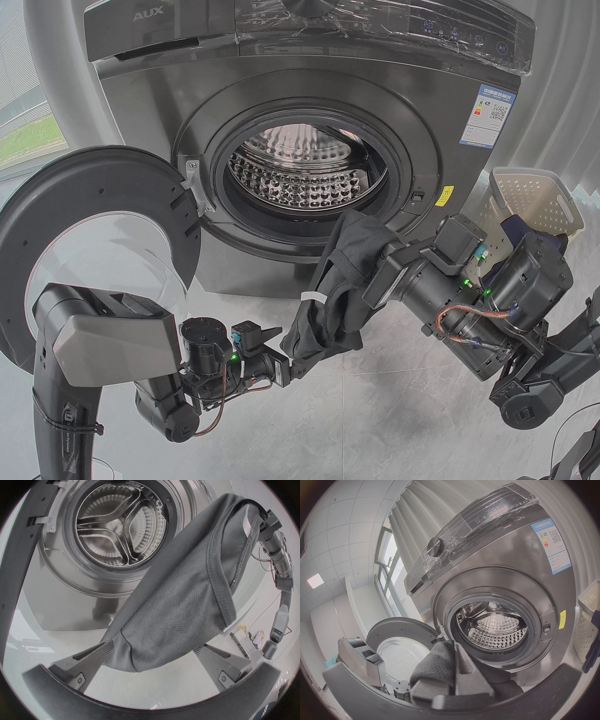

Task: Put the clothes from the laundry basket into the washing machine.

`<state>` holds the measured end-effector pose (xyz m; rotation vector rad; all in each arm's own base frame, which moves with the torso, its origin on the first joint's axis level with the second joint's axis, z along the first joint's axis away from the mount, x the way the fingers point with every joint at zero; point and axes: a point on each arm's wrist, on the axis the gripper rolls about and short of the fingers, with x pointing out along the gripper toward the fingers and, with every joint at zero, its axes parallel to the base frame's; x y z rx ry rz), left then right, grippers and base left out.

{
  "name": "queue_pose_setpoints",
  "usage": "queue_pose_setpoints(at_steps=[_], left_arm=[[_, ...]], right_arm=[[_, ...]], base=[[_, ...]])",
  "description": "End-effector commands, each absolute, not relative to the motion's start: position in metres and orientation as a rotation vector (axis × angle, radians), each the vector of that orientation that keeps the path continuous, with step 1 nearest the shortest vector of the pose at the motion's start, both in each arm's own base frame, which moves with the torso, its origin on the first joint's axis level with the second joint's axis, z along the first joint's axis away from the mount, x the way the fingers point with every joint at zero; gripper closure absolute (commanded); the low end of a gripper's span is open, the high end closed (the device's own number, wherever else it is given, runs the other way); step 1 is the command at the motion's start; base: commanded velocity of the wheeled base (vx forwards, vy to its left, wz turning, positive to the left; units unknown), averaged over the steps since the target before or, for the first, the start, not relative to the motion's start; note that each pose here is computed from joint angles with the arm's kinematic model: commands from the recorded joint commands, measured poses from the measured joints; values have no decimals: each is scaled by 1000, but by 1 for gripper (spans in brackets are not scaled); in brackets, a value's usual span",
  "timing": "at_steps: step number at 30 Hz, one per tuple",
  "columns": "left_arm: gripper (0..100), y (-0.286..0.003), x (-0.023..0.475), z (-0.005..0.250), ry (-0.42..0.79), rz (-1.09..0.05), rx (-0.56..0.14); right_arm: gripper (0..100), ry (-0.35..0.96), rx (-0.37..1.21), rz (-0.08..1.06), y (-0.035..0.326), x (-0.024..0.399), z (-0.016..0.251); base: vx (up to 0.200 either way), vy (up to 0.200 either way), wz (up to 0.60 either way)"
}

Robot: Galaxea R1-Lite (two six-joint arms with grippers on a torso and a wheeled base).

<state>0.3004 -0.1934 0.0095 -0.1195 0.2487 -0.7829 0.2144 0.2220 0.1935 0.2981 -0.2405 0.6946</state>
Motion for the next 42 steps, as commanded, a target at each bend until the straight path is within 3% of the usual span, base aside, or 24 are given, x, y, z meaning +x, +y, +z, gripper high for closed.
queue_pose_setpoints(at_steps=[1, 14, 15, 26, 35, 42], left_arm=[[0, -196, 299, 4, 264, -791, -115], [0, -203, 315, 2, 216, -785, -123], [100, -205, 316, 2, 210, -790, -124], [100, -216, 329, 11, 135, -802, -138], [100, -175, 308, 68, 70, -746, -152], [100, -148, 278, 90, 76, -716, -147]], right_arm=[[100, -241, 298, 695, 223, 215, 193], [100, -238, 298, 699, 224, 213, 193], [100, -238, 298, 699, 224, 213, 193], [100, -237, 306, 694, 223, 214, 193], [100, -220, 285, 635, 206, 224, 186], [100, -189, 269, 619, 199, 225, 176]], base=[[0, 0, 0], [0, 0, 0], [0, 0, 0], [0, 0, 0], [0, 0, 0], [0, 0, 0]])
